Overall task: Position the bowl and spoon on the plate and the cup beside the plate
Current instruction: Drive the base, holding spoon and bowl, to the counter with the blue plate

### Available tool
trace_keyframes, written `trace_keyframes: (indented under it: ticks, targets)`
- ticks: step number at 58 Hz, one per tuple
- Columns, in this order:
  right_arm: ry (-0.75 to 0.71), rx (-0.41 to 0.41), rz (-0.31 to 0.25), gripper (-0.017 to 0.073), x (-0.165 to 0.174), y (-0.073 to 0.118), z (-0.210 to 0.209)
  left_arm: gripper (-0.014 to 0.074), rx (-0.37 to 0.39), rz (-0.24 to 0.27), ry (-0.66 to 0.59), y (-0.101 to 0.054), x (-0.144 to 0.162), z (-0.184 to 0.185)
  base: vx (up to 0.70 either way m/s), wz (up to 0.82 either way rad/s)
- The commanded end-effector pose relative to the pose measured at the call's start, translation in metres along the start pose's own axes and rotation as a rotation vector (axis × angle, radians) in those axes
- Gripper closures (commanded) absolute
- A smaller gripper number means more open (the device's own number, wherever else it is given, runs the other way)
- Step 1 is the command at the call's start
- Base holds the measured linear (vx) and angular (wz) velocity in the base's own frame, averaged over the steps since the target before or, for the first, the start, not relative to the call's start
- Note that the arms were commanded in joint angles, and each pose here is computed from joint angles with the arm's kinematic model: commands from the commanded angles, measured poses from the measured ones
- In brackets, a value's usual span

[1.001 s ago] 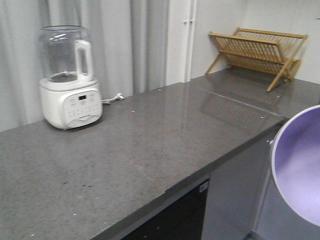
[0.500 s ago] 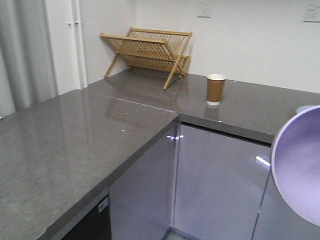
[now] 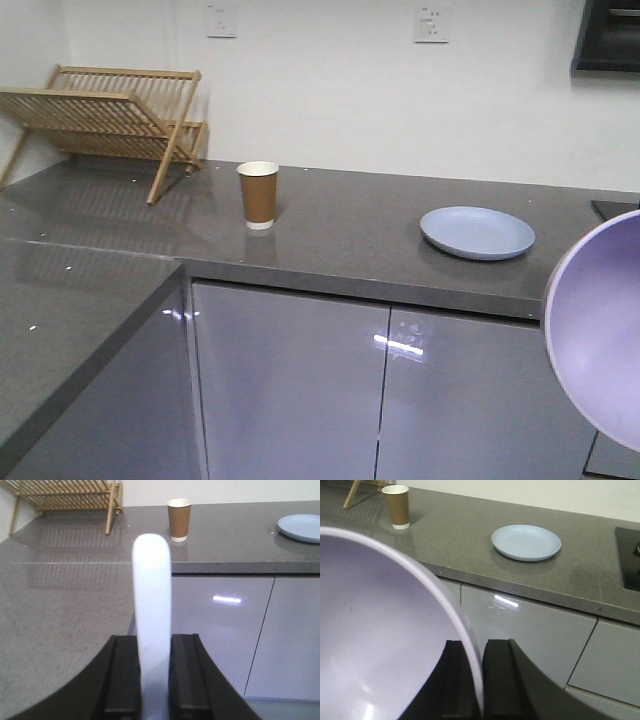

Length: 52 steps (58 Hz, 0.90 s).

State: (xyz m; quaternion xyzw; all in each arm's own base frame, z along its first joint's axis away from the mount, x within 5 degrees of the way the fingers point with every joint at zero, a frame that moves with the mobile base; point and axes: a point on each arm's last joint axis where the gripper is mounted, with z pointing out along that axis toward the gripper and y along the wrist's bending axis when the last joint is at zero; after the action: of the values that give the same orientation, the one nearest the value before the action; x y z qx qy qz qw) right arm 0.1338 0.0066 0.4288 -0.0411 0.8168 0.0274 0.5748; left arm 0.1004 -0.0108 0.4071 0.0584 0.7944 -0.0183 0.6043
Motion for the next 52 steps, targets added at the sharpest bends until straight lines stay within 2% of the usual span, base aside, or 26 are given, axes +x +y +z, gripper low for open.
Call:
trace_keyframes:
  ticks: [1,52]
  targets:
    - [-0.117,0.017,-0.006,0.0568,-0.0150,-0.0011,-0.0065,0.0596,0.007,-0.004,-0.098,-0.0005,-0.0135,-0.0030,0.30,-0.43]
    - [-0.117,0.017,-0.006,0.0568,-0.0150,-0.0011,-0.0065,0.0596,0.007,-0.004,-0.097,-0.0005,-0.0135,-0.0027,0.39,-0.20]
